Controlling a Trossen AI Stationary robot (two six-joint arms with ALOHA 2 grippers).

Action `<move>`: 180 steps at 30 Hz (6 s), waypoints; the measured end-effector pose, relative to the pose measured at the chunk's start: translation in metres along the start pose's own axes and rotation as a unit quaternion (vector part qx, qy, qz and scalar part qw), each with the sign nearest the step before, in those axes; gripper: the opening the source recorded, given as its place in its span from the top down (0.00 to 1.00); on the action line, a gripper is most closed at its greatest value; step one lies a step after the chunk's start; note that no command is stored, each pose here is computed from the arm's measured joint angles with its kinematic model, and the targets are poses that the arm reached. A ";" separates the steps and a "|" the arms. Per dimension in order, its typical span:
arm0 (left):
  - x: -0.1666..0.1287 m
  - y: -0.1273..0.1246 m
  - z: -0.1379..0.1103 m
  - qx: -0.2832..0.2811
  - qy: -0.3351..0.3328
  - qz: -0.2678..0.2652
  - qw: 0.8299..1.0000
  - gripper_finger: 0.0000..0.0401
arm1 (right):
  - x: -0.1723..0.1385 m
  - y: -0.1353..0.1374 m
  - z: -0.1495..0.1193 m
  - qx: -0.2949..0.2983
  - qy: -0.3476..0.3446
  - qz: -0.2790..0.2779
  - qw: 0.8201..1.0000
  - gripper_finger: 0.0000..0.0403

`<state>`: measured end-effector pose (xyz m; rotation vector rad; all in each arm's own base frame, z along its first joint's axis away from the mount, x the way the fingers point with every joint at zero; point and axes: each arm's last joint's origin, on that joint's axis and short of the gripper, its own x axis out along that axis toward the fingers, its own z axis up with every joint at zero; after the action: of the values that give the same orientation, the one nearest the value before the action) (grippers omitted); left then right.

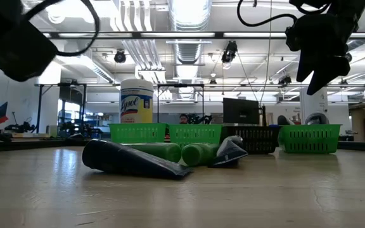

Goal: Pick & Place Travel size toiletries
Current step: Put the bottom shampoo into the left green bin, then put the left shampoo into the left green bin

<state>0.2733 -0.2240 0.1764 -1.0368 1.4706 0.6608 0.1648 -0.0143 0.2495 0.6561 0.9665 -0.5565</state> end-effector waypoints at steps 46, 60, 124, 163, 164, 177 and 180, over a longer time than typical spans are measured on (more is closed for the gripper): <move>-0.098 0.050 0.042 0.043 -0.314 -0.191 0.929 0.60 | -0.002 0.017 0.010 0.030 -0.004 0.138 0.990 0.15; -0.140 0.100 0.062 -0.056 -0.533 -0.395 0.746 0.61 | -0.002 0.031 0.022 0.014 -0.028 0.223 0.974 0.24; -0.146 0.114 0.149 -0.001 -0.553 -0.436 0.709 0.61 | 0.027 0.047 0.050 0.036 -0.043 0.289 0.956 0.35; -0.101 0.113 0.236 -0.128 -0.361 -0.163 0.909 0.51 | 0.028 0.047 0.050 0.058 -0.046 0.278 0.958 0.32; -0.102 0.111 0.238 -0.123 -0.362 -0.162 0.910 0.48 | 0.028 0.047 0.050 0.060 -0.045 0.278 0.958 0.33; -0.135 0.083 0.186 0.238 -0.380 -0.189 0.874 0.38 | 0.027 0.048 0.048 0.054 -0.040 0.279 0.958 0.37; -0.131 0.069 0.152 0.439 -0.378 -0.152 0.801 0.40 | 0.027 0.048 0.048 0.051 -0.041 0.279 0.958 0.35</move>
<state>0.2773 -0.0318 0.2658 -0.1863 0.6991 0.0625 0.2372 -0.0200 0.2576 0.9473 0.6353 -0.1293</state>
